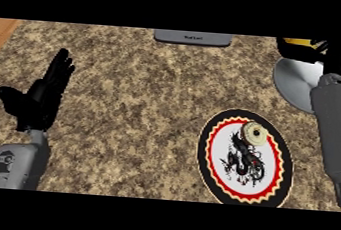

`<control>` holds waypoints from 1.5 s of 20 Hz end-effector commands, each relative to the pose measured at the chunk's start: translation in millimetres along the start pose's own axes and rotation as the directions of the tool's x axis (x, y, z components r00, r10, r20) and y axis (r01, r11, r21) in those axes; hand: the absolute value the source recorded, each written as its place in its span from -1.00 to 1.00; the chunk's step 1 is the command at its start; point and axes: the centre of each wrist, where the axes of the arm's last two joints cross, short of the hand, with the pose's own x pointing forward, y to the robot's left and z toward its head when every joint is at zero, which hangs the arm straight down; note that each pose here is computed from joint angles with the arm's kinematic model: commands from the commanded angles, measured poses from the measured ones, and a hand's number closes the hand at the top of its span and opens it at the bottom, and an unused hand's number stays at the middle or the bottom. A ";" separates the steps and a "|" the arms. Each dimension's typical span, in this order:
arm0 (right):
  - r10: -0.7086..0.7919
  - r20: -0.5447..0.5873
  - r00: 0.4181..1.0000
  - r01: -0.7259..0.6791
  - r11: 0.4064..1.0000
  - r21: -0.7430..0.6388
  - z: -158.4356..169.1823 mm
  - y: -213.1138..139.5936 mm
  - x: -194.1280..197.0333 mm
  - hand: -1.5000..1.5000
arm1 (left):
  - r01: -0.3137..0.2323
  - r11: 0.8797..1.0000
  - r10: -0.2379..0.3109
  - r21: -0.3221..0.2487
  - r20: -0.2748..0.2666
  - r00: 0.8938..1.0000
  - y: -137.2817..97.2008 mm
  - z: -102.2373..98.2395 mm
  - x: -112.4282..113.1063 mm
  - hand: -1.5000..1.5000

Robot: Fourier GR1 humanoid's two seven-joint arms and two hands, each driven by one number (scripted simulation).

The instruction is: Pick the lemon from the plate and place it in the pan

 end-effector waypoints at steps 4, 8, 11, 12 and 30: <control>0.196 -0.049 0.979 -0.200 0.976 -0.091 -35.4 -19.7 -99.4 1.00 | 0.003 1.000 -0.003 -0.015 0.005 1.000 -3.9 6.1 -1.2 0.00; 0.172 -0.086 0.981 -0.181 0.978 -0.105 -46.8 -24.7 -118.4 1.00 | 0.002 1.000 -0.002 -0.020 0.027 1.000 -21.1 -7.6 14.1 0.00; 0.175 -0.092 0.980 -0.186 0.975 -0.121 -37.9 -17.4 -145.1 1.00 | -0.003 0.999 0.004 -0.042 0.024 1.000 1.9 -6.0 9.5 0.00; 0.169 -0.113 0.979 -0.182 0.976 -0.120 -44.1 -25.7 -145.3 1.00 | -0.017 0.999 0.018 -0.038 0.028 0.999 -8.4 0.7 5.7 0.00; -0.258 -0.134 0.957 0.267 0.962 0.052 -28.3 -16.5 -182.9 -1.00 | -0.010 0.999 0.011 -0.042 0.030 0.999 -10.0 -8.4 8.7 0.00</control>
